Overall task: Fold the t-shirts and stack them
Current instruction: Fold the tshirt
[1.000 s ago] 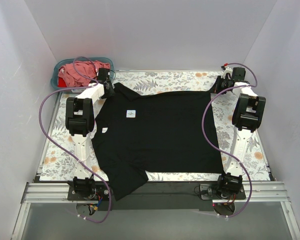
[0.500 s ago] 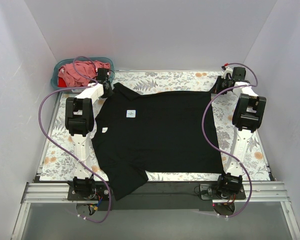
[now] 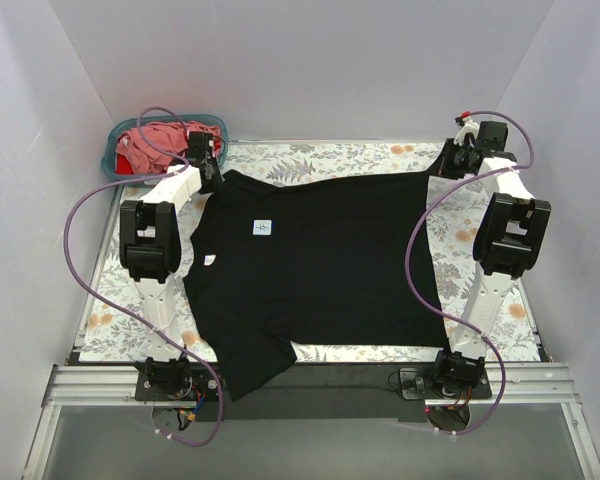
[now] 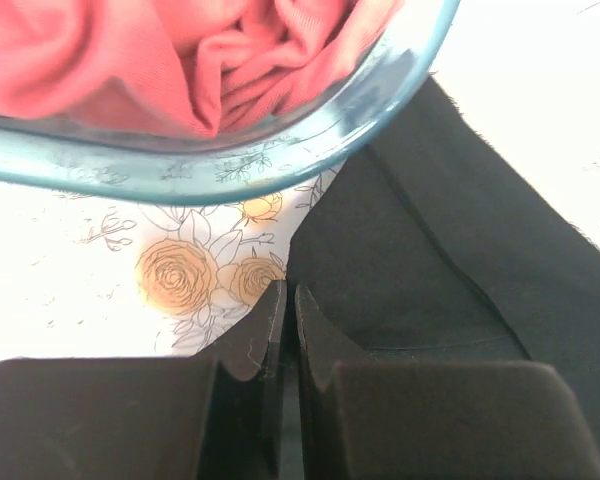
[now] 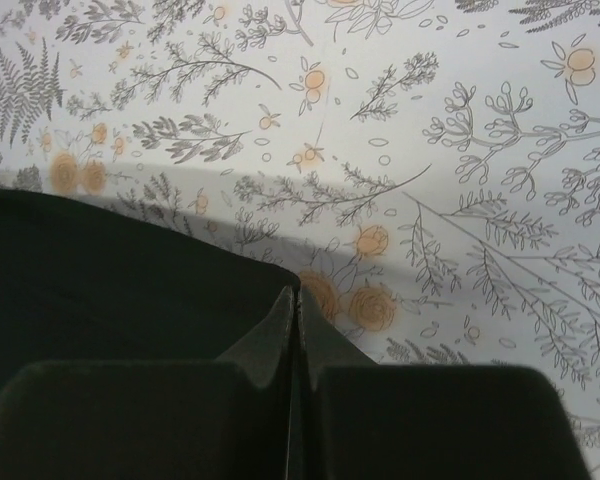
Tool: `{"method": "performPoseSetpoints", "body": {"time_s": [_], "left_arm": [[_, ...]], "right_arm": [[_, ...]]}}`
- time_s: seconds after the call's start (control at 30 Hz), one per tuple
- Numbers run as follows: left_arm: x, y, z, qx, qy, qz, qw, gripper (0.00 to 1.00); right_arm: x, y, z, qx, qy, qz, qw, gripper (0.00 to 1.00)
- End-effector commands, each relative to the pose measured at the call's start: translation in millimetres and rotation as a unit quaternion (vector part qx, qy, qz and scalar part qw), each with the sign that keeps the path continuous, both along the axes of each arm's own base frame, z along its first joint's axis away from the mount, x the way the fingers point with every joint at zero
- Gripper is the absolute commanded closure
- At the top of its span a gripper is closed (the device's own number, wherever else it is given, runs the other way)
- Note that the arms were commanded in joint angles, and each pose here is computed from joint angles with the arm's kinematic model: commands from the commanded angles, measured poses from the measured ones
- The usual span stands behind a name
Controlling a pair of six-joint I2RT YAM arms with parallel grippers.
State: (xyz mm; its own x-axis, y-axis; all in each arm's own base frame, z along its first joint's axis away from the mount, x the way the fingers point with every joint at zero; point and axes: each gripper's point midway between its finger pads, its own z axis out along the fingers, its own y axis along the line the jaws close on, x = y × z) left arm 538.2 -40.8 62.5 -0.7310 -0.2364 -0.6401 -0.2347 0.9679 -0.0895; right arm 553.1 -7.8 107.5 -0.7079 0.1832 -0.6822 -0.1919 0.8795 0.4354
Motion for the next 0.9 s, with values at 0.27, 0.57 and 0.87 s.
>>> {"method": "performPoseSetpoints", "body": {"time_s": [0.27,0.57,0.87], "left_arm": [[-40,11,69,0.000,-0.039,0.020,0.999,1.00],[-81,21,61,0.009,-0.006,0.046,0.999,1.00],[-108,25,55,0.010,0.010,0.057,0.998,1.00]], "right_arm": [[-47,-11,36,-0.040,-0.008,-0.030,0.999,0.99],[-83,-11,29,-0.043,0.029,-0.054,0.997,0.99],[-106,-19,31,-0.061,0.051,-0.080,0.994,0.99]]}}
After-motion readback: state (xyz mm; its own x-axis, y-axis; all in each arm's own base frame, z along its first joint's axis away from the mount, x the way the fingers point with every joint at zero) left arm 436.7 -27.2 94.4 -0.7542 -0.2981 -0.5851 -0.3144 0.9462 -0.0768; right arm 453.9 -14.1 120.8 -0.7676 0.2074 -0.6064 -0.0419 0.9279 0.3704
